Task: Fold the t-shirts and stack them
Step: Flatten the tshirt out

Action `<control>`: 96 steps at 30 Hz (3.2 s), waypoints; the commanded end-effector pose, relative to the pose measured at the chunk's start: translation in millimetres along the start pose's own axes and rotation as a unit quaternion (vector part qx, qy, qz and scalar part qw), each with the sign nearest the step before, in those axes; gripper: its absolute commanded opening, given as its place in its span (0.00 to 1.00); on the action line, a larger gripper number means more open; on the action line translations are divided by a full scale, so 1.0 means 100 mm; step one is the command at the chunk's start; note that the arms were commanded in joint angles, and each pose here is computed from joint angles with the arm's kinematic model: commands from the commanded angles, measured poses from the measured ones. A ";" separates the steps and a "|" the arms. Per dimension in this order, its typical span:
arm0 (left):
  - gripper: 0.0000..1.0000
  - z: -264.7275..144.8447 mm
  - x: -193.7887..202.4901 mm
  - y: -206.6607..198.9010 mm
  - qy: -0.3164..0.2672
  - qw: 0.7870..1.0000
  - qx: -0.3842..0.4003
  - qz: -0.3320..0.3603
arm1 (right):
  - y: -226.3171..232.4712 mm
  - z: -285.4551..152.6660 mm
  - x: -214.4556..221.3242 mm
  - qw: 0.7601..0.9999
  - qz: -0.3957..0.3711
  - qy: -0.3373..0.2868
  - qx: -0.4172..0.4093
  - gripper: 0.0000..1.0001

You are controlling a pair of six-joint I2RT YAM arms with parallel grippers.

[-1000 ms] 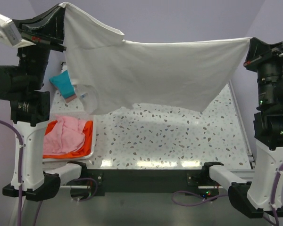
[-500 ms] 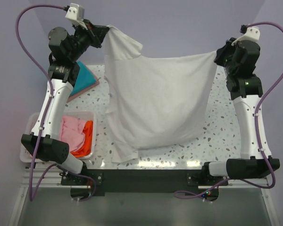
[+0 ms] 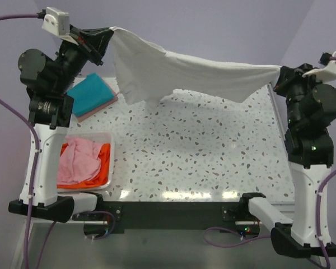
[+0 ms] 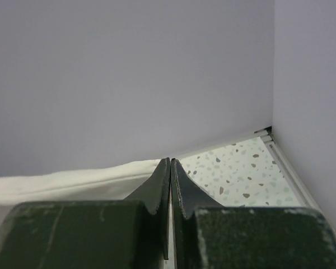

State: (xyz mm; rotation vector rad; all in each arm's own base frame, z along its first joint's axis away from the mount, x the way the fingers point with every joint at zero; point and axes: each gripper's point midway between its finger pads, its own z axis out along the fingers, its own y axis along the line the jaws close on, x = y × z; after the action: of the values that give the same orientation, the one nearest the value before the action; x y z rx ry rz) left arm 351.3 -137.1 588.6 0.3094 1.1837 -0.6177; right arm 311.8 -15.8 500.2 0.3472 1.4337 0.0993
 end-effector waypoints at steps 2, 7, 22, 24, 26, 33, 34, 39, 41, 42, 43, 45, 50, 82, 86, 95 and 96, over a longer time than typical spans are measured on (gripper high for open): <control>0.00 -0.34 -0.43 -0.24 -0.041 0.999 0.004 0.029 | -0.13 -0.37 -0.48 0.997 -0.003 -0.079 0.026 0.00; 0.00 -0.59 -0.92 -0.43 -0.086 0.994 -0.001 0.069 | -0.15 -0.69 -0.90 0.991 0.002 -0.127 0.034 0.00; 0.00 0.06 -0.20 -0.32 -0.037 0.994 0.091 -0.040 | -0.33 0.11 -0.34 0.992 -0.030 -0.076 0.099 0.00; 0.00 0.31 0.31 -0.09 0.012 0.994 0.082 -0.077 | -0.39 0.43 0.10 0.992 -0.045 -0.029 0.111 0.00; 0.00 0.47 0.67 0.08 0.039 0.993 0.068 -0.093 | -0.45 0.63 0.37 0.991 -0.049 -0.007 0.123 0.00; 0.19 1.00 2.63 0.96 0.160 0.975 -0.002 -0.157 | -0.68 1.50 1.48 0.978 -0.083 0.093 0.170 0.00; 0.42 1.03 2.80 1.04 0.169 0.972 -0.011 -0.162 | -0.76 1.64 1.77 0.972 -0.091 0.120 0.182 0.00; 0.87 1.17 3.39 1.40 0.191 0.965 -0.062 -0.168 | -0.80 1.93 2.18 0.963 -0.097 0.166 0.189 0.73; 0.90 1.14 3.36 1.35 0.198 0.963 -0.061 -0.172 | -0.79 1.90 2.25 0.962 -0.093 0.178 0.183 0.92; 0.91 1.11 3.37 1.33 0.203 0.962 -0.064 -0.171 | -0.78 1.88 2.27 0.962 -0.092 0.180 0.181 0.92; 0.91 1.06 3.39 1.29 0.214 0.959 -0.066 -0.174 | -0.77 1.85 2.27 0.964 -0.090 0.182 0.174 0.93; 0.91 0.91 3.40 1.16 0.233 0.954 -0.064 -0.179 | -0.77 1.71 2.29 0.963 -0.091 0.190 0.167 0.93; 0.91 0.32 3.77 0.85 0.330 0.917 -0.106 -0.197 | -0.79 1.23 2.62 0.954 -0.080 0.251 0.142 0.93; 0.92 -1.51 5.15 -0.01 0.586 0.751 -0.194 -0.236 | -0.29 -0.48 4.36 0.877 0.013 0.476 0.066 0.99; 0.92 -1.56 5.27 0.00 0.586 0.750 -0.194 -0.239 | -0.34 -0.49 4.41 0.877 0.014 0.473 0.079 0.99; 0.92 -1.56 5.48 0.08 0.599 0.743 -0.196 -0.224 | -0.51 -0.43 4.44 0.883 -0.007 0.453 0.121 0.99; 0.92 -1.56 5.49 0.09 0.598 0.745 -0.197 -0.222 | -0.52 -0.41 4.44 0.884 -0.009 0.451 0.125 0.99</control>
State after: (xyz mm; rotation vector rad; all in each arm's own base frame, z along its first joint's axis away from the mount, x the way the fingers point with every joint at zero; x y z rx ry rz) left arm 356.6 -204.8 30.9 0.0069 2.6778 -0.5510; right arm 310.3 69.7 50.2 0.4966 2.4658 0.1074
